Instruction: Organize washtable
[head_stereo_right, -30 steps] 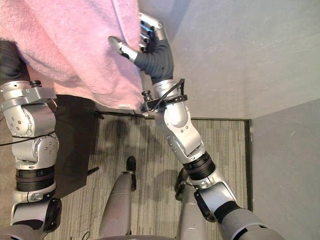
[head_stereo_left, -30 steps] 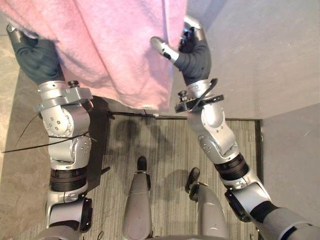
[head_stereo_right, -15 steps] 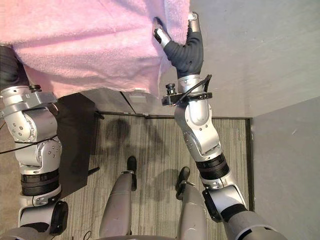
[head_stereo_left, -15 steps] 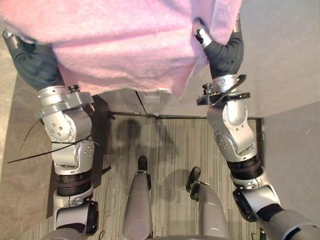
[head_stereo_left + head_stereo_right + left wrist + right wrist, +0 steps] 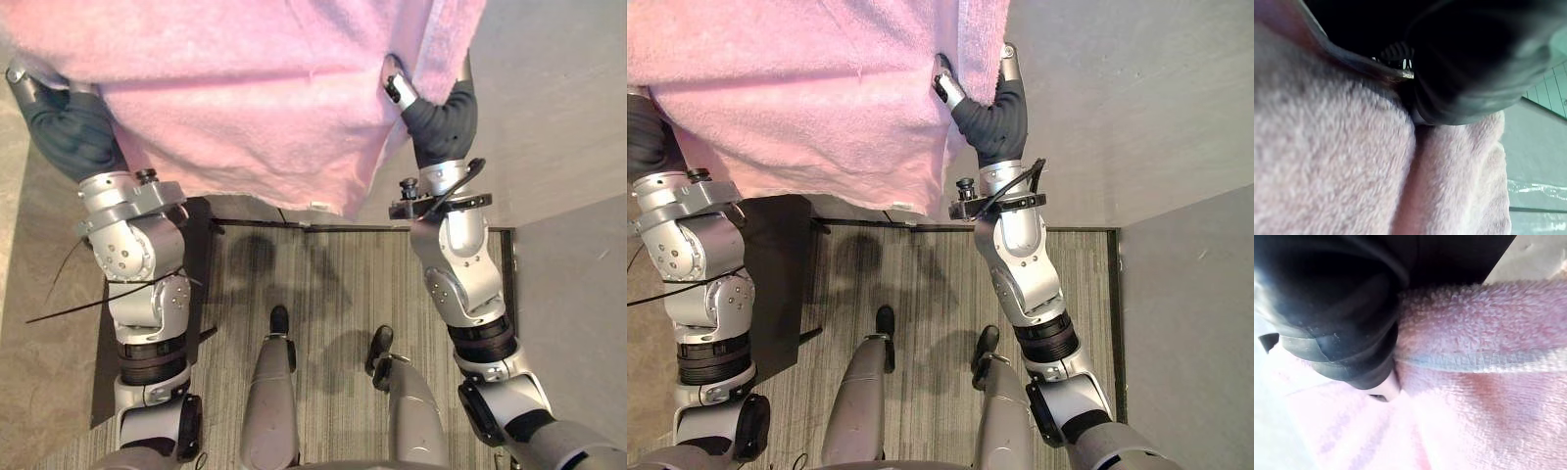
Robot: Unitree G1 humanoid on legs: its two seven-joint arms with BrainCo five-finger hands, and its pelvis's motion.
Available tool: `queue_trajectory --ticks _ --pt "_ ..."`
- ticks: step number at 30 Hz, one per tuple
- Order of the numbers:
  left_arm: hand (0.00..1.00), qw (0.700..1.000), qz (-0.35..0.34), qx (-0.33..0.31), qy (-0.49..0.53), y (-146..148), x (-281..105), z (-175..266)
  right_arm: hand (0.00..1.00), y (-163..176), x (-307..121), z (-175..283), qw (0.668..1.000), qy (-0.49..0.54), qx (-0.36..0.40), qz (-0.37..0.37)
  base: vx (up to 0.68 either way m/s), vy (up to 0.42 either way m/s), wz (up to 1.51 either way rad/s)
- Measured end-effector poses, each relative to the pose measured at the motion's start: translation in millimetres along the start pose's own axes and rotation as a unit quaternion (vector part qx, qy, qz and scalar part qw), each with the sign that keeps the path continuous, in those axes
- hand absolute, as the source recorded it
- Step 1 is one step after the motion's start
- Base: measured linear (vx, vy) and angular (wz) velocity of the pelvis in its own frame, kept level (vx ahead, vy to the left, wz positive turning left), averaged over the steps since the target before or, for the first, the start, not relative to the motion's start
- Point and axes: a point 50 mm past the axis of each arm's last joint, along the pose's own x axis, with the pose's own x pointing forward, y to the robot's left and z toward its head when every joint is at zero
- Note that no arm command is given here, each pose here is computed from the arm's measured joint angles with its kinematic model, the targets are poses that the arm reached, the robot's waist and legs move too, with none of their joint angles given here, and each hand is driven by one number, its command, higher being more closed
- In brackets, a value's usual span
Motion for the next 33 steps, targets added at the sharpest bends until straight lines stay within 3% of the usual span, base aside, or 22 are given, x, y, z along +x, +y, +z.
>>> queue_trajectory --ticks 10,17,22,28,31,33 --pt "0.0 0.998 0.046 0.028 0.018 25 -13 -2 0.0 -16 -18 -11 0.999 0.034 -0.005 -0.02 0.0 0.0 0.0" --pt "0.0 0.988 0.07 0.092 0.103 55 -62 -15 0.0 -30 -66 -41 0.99 0.14 -0.014 -0.034 0.01 -0.004 0.01" --pt "0.0 0.963 0.068 0.152 0.213 79 -118 -21 0.0 -34 -127 -63 0.966 0.256 -0.017 -0.021 -0.02 -0.018 0.03" --pt "0.0 0.933 0.038 0.183 0.307 88 -159 -25 0.0 -24 -179 -82 0.936 0.353 0.003 0.003 0.0 0.002 0.05" --pt "0.0 0.911 0.007 0.182 0.369 89 -185 -30 0.0 -18 -204 -87 0.917 0.399 0.008 0.01 0.06 0.001 0.1" --pt "0.0 0.877 -0.052 0.152 0.453 85 -216 -31 0.0 -6 -220 -90 0.901 0.431 0.032 0.04 0.08 0.003 0.06"
